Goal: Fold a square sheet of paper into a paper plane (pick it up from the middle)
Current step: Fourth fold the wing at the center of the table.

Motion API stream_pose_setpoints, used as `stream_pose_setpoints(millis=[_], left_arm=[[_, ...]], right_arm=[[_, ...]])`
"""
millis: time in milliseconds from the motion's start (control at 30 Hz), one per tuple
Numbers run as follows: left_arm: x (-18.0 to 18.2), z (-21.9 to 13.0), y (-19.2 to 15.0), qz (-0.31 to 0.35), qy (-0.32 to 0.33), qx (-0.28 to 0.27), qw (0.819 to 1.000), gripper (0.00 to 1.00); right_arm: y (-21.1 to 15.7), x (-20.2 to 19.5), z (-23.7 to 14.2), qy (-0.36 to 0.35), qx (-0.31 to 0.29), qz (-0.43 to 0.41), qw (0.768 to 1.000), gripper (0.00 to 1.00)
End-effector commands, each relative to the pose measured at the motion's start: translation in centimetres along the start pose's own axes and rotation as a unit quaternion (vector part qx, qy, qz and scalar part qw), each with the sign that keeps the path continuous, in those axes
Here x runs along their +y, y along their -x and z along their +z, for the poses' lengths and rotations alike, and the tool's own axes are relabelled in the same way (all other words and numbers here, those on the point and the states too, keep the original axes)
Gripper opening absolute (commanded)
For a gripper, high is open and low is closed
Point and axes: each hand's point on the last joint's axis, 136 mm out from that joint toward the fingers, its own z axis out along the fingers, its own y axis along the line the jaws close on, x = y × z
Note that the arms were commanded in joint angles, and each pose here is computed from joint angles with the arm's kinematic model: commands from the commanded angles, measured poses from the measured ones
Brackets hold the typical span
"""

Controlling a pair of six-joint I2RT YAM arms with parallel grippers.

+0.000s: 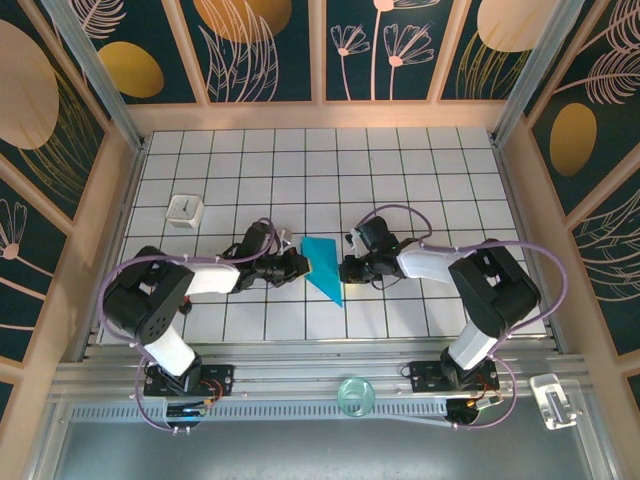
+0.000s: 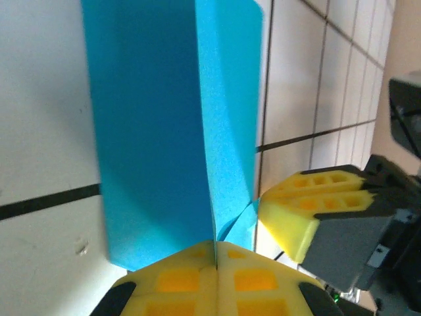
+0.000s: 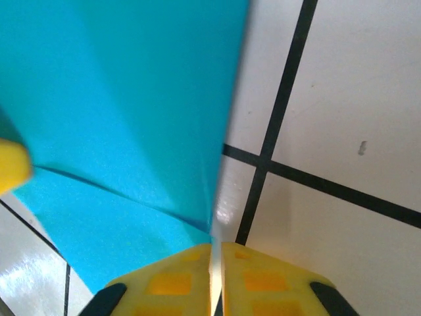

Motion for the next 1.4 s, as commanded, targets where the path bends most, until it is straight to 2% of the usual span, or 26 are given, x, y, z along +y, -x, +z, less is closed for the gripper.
stream_pose_setpoints(millis=[0,100,133,200,333,400,600,900,1367], left_arm=[[-0.2,-1.1,0.3,-0.040,0.025,-0.031,0.998,0.00],[-0.1,-1.6,0.2,-0.071,0.046,-0.044,0.995,0.00],[-0.1,-1.8,0.2,-0.083,0.050,-0.049,0.994,0.00],[0.0,-2.1,0.1,-0.106,0.055,-0.057,0.991,0.00],[-0.4,-2.4,0.2,-0.153,0.050,-0.063,0.985,0.00],[-0.8,-2.4,0.2,-0.163,0.049,-0.059,0.984,0.00],[-1.0,-2.0,-0.3,-0.182,0.048,-0.037,0.981,0.00],[-1.1,-1.3,-1.0,-0.184,0.049,-0.005,0.982,0.00],[-0.7,-1.0,-1.4,-0.181,0.056,0.007,0.982,0.00]], right_arm=[[2.3,1.4,-2.9,-0.008,-0.048,-0.039,0.998,0.17],[2.9,2.3,-4.7,-0.022,-0.089,-0.060,0.994,0.25],[3.1,2.7,-5.3,-0.026,-0.106,-0.065,0.992,0.31],[2.9,3.5,-5.8,-0.031,-0.126,-0.071,0.989,0.37],[1.9,4.7,-5.2,-0.065,-0.149,-0.083,0.983,0.53],[1.6,5.1,-4.6,-0.088,-0.161,-0.091,0.979,0.57],[0.7,6.4,-2.4,-0.116,-0.185,-0.110,0.970,0.60],[0.5,6.0,-0.3,-0.179,-0.195,-0.140,0.954,0.61],[1.3,6.5,0.8,-0.206,-0.201,-0.171,0.942,0.53]])
